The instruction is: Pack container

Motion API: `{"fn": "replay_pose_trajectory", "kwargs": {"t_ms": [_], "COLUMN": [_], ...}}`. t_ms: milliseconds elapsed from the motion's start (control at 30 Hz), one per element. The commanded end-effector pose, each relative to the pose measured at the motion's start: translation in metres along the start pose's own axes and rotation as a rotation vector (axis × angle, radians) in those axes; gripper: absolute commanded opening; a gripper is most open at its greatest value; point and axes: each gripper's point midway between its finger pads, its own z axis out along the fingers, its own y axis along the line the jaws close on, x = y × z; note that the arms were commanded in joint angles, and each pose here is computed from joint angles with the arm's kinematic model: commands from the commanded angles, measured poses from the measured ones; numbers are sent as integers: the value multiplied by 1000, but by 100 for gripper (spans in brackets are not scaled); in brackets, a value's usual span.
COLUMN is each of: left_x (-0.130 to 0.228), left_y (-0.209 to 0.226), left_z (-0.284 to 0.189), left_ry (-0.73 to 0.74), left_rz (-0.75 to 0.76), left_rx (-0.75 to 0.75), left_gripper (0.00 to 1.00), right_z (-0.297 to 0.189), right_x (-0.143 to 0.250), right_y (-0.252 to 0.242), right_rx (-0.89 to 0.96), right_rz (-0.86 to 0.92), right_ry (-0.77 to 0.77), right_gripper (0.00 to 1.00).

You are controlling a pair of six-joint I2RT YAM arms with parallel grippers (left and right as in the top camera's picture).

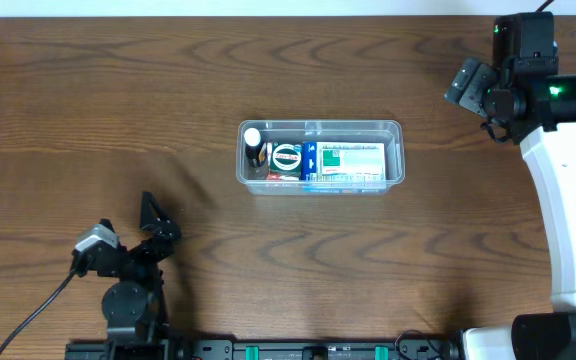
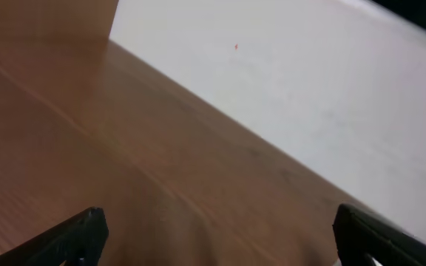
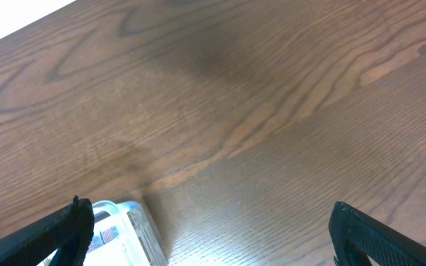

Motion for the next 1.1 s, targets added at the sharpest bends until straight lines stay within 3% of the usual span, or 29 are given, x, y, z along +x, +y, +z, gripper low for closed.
{"fn": "replay_pose_trajectory", "kwargs": {"t_ms": [0,233,1067], "left_x": [4,25,25], "left_y": [5,15,12], "left_z": [1,5,5], "left_ry": [-4,46,49], "left_rz": [2,33,77], "left_rx": [-14,-39,-25], "left_gripper": [98,98,98], "right_z": [-2,-2,-2], "right_x": [-3,-3,-3], "right_y": [-4,-4,-4], "right_rx": [12,12,12], "right_rz": [-6,-6,-6], "right_ry": [-13,-13,-13], "right_gripper": [99,99,99]}}
